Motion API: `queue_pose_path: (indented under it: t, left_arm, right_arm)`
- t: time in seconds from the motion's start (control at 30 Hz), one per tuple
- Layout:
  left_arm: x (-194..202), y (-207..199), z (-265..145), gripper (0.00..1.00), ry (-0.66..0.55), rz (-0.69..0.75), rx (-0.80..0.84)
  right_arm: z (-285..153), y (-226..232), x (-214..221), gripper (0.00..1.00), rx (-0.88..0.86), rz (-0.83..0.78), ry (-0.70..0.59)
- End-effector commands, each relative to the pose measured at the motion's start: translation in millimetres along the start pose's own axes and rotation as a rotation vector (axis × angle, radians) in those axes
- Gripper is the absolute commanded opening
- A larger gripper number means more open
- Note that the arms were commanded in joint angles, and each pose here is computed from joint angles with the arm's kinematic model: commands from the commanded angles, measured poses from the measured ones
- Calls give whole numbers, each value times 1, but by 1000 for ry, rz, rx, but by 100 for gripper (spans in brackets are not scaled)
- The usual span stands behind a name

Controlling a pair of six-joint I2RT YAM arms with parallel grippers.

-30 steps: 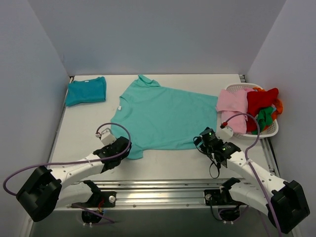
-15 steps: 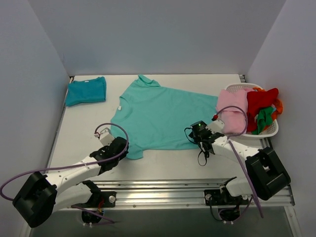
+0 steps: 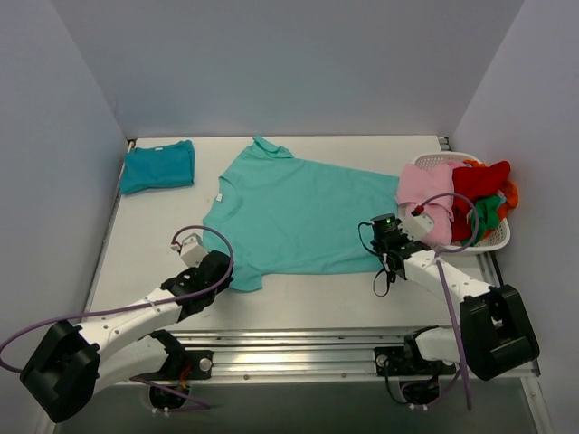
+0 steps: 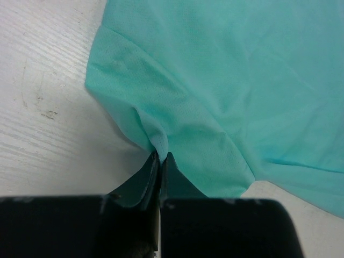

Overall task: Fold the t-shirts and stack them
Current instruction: Flatten the tshirt out

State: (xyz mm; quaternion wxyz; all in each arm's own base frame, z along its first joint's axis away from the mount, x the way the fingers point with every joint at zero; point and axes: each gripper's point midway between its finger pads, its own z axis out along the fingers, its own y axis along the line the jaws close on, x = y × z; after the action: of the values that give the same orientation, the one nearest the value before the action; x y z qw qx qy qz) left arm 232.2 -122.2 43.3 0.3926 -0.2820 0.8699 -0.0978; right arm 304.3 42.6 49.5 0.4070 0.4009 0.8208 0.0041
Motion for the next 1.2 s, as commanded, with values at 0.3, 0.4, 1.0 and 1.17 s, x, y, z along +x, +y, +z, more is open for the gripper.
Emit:
queue_pose_path:
  t: [0.3,0.4,1.0,1.17]
  left_arm:
    - [-4,2,-1,2,-9,1,1]
    - [-3,4,-1,2,-7,2,-2]
    - [-1,7,-1,2,-5,-3,2]
    - [-17,4,-14,2,-45,55,-12]
  right_arm:
    - [6,-11,11,15,8,-27,25]
    - [7,-10,12,15,4,-29,33]
    - [2,-8,23,0,-44,-39,79]
    - [-12,4,6,0,-92,-25,54]
